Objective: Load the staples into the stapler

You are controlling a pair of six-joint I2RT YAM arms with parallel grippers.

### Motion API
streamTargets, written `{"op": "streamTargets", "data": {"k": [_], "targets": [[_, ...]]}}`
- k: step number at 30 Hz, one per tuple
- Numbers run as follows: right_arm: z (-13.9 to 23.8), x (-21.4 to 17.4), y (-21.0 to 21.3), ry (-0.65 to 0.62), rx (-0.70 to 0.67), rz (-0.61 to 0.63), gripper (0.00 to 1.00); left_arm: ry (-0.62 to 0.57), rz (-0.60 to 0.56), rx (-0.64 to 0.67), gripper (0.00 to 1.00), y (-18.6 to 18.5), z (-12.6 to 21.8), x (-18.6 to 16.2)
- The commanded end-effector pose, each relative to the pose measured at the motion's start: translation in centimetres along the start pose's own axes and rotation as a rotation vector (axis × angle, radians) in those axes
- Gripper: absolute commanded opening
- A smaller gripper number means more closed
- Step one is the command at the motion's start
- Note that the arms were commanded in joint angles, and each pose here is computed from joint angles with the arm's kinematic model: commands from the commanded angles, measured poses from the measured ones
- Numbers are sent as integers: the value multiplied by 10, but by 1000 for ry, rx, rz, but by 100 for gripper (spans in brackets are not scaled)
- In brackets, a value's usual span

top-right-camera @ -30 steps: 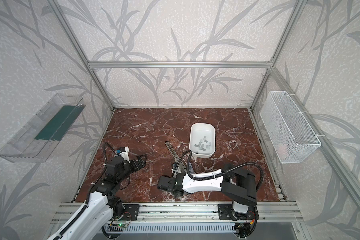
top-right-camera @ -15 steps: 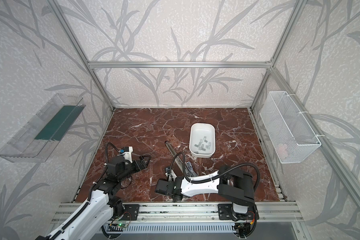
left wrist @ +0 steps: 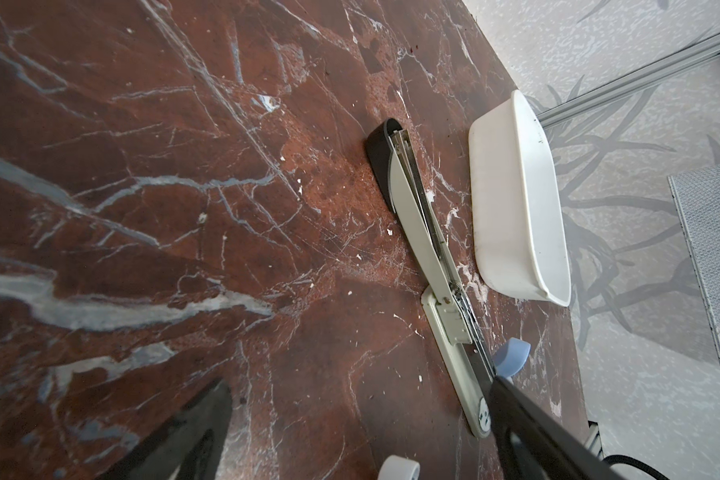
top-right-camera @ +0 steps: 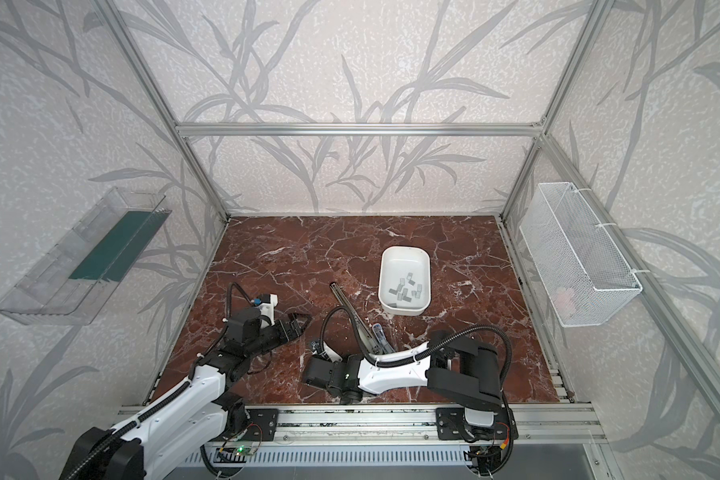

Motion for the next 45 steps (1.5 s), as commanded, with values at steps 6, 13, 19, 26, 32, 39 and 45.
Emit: {"op": "streamTargets", "data": {"k": [6, 13, 19, 26, 32, 39, 45], "targets": [[54, 30, -45, -134, -63, -126, 41, -86, -46, 9, 99, -23, -11, 47], [38, 31, -94, -107, -198, -200, 42, -65, -36, -30, 99, -30, -32, 63], [18, 38, -101, -55, -240, -181, 42, -62, -52, 10, 99, -26, -34, 62], [4, 46, -103, 12, -255, -160, 45, -66, -61, 22, 99, -24, -33, 61], [-17, 44, -98, 81, -281, -126, 44, -60, -62, 21, 99, -24, -33, 60], [-23, 38, -101, 103, -288, -144, 44, -54, -64, 17, 99, -25, -33, 59], [-22, 29, -101, 131, -268, -162, 35, -42, -61, 7, 99, -25, -34, 57]]}}
Point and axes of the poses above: each gripper's point midway between its finger pads, its own z axis back along the fingers, its own y axis along the line the jaws close on, x = y × z, the point moved 9 cm from there along z, back along the fingers, and after that the axes turned 8 degrees about -z, right-handed, at the moved point
